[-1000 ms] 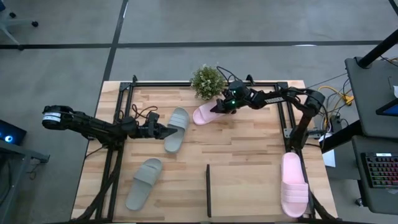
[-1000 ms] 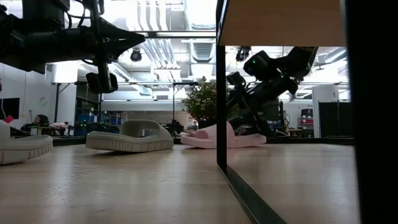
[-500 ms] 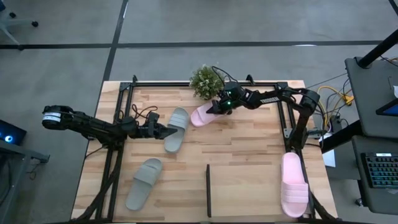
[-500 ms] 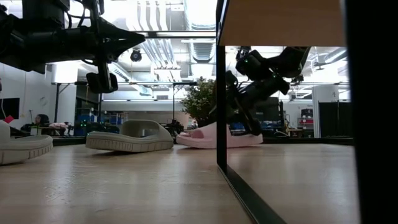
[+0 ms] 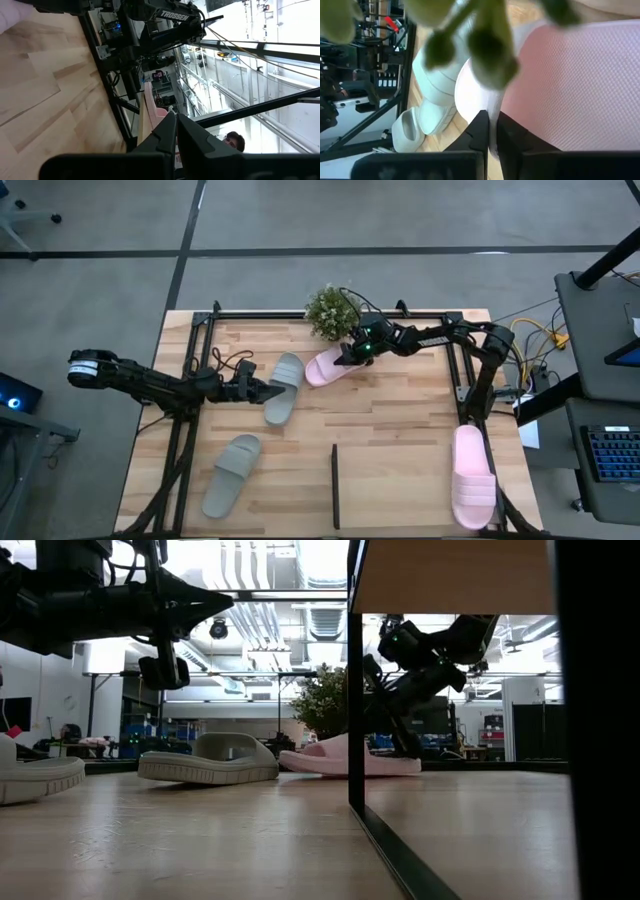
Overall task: Pick and place slides into the shelf
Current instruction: Put the pink slide on the shelf
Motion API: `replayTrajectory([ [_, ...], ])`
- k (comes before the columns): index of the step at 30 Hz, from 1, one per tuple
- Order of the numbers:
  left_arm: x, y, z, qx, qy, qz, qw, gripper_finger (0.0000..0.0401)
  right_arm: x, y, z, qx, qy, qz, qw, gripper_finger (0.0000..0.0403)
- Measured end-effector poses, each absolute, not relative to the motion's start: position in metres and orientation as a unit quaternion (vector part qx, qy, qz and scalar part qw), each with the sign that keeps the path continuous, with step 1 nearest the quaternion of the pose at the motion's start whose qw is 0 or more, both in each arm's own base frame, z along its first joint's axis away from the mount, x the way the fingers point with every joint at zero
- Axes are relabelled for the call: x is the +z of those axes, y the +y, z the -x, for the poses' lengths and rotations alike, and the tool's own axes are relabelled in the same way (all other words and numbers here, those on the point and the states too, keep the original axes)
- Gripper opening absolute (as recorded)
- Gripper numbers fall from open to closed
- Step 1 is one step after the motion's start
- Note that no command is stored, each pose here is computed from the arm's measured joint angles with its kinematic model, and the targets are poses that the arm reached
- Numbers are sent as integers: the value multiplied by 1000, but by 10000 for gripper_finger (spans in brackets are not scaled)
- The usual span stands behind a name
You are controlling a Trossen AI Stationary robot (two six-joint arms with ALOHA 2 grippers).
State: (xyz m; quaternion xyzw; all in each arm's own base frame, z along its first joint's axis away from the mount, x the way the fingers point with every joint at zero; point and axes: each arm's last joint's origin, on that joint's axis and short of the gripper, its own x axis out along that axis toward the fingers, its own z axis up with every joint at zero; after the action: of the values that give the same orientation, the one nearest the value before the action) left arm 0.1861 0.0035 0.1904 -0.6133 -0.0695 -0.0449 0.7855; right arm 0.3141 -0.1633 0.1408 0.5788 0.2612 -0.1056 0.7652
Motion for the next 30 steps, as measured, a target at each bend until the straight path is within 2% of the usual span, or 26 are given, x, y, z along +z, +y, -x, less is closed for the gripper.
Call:
replayTrajectory([
  [21,190,3,-186,-46,-68,610,788,0,142,-152,-310,-97,306,-572,755,12],
  [30,189,3,-185,-47,-63,609,789,0,163,-144,-296,-94,335,-546,762,12],
])
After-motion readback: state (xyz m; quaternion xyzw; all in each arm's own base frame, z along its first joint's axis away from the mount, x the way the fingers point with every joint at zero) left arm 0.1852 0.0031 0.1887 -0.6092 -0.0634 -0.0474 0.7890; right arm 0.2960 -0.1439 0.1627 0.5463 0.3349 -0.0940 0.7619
